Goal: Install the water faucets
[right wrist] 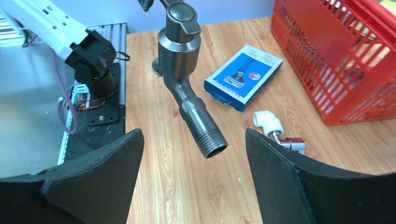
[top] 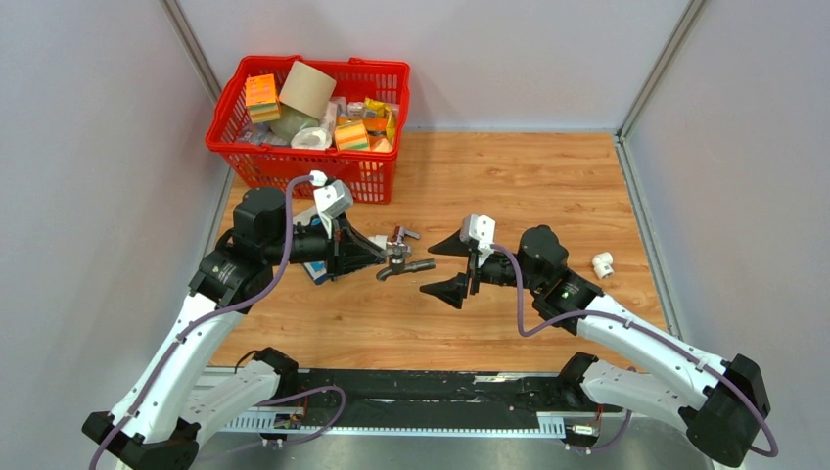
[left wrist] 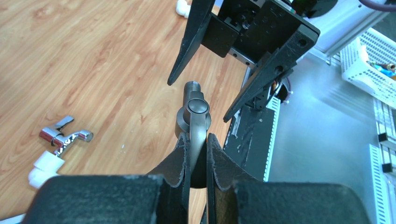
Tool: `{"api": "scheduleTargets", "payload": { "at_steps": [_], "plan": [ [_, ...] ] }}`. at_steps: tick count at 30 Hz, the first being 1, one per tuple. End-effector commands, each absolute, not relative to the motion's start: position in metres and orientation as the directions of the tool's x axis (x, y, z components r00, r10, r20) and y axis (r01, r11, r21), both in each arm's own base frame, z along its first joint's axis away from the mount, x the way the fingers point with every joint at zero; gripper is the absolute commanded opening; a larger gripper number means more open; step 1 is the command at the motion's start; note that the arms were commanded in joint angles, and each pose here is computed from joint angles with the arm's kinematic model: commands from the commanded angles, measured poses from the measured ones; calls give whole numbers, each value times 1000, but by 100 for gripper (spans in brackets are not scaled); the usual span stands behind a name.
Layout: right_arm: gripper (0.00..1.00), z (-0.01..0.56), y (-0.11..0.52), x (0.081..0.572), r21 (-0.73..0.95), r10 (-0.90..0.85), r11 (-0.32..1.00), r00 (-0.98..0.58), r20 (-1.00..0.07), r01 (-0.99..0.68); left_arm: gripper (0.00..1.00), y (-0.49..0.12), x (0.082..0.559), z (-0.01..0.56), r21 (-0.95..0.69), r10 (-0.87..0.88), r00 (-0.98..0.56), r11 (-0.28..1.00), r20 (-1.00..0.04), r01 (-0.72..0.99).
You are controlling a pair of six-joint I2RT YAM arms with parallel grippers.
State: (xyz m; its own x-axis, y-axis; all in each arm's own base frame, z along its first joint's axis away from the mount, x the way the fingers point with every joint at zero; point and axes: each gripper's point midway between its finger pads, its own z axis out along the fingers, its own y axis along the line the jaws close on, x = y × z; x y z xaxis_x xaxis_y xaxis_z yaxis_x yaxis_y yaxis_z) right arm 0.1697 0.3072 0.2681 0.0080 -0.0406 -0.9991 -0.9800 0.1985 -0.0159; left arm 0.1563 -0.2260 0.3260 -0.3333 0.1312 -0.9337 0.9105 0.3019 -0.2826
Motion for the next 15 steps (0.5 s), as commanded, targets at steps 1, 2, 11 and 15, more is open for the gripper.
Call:
{"api": "scheduleTargets", "payload": {
  "at_steps": [1, 2, 11, 15],
  "plan": [
    [77, 283, 313, 155, -62, -5, 86, 62, -998, -994, 0, -228, 146, 346, -206, 129, -238, 221, -963, 953],
    [75, 283, 314, 154, -62, -5, 81, 62, -998, -995, 0, -228, 145, 347, -200, 130, -232, 218, -964, 955],
    [54, 280, 317, 152, -49, -20, 50, 48, -999, -998, 0, -230, 142, 349, -198, 137, -225, 184, -965, 963],
    [40, 279, 318, 154, -46, -24, 52, 44, -999, -998, 0, -230, 142, 345, -205, 143, -231, 174, -962, 963]
  ]
}}
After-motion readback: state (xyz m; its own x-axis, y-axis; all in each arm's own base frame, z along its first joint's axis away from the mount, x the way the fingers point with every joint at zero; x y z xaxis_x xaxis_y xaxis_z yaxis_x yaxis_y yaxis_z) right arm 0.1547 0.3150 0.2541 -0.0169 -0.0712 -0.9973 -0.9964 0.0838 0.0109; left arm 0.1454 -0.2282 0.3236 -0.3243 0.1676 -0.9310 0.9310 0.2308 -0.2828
